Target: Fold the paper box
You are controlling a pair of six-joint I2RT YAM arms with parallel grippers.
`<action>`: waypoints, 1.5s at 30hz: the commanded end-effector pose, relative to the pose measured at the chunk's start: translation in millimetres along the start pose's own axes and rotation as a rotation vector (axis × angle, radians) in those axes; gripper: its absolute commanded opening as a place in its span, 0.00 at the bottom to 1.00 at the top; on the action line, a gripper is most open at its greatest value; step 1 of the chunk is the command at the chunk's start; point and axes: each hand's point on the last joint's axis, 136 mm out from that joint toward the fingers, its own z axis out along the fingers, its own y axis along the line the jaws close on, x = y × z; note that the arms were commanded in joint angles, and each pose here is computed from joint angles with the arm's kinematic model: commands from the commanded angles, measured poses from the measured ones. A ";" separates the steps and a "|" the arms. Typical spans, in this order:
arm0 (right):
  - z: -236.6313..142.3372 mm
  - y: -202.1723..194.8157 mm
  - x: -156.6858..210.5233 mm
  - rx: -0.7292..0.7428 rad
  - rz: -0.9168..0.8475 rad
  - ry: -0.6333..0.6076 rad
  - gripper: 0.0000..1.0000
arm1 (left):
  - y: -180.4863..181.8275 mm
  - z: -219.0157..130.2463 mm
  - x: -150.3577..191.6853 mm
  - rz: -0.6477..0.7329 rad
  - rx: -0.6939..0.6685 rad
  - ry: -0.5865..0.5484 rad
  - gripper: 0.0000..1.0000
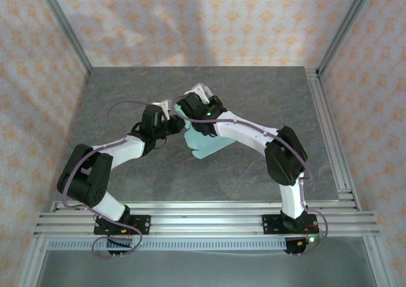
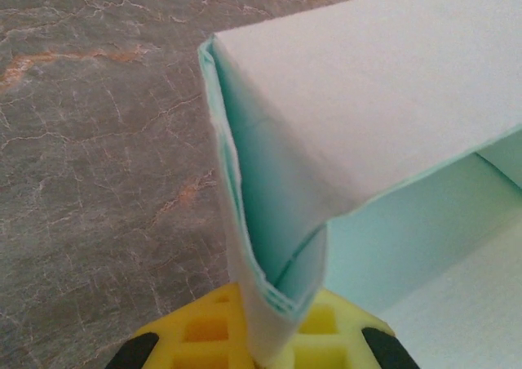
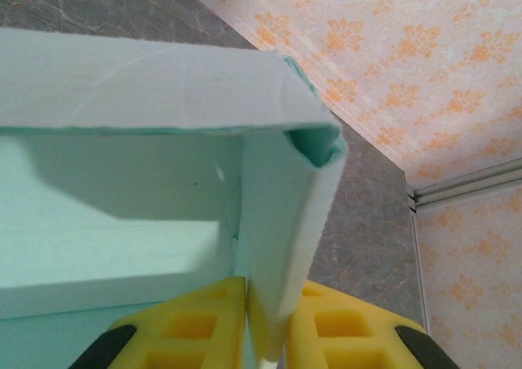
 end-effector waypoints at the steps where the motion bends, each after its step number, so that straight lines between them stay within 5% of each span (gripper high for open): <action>1: 5.9 11.1 3.1 -0.013 -0.039 0.015 0.17 | -46.5 -16.3 -24.5 0.096 0.156 -0.083 0.00; 5: 6.6 7.4 3.8 0.012 -0.046 0.017 0.00 | -45.8 -16.5 -24.7 0.095 0.153 -0.085 0.00; 11: 3.6 0.1 3.3 0.055 -0.055 0.014 0.00 | -45.8 -16.3 -24.8 0.095 0.151 -0.085 0.00; 16: -13.3 -3.1 -2.2 -0.070 0.059 -0.010 0.45 | -42.7 -16.6 -25.1 0.096 0.131 -0.086 0.00; 24: -53.3 -11.3 -13.3 -0.362 0.225 -0.150 0.76 | -35.4 -13.0 -24.8 0.082 0.093 -0.077 0.00; 35: -95.4 -66.3 -12.4 -0.674 0.618 -0.319 0.82 | -16.8 -12.9 -25.8 0.051 -0.040 -0.047 0.00; 45: -75.1 -88.2 27.9 -0.612 0.717 -0.246 0.82 | 37.8 -48.6 -22.4 -0.017 -0.495 0.083 0.00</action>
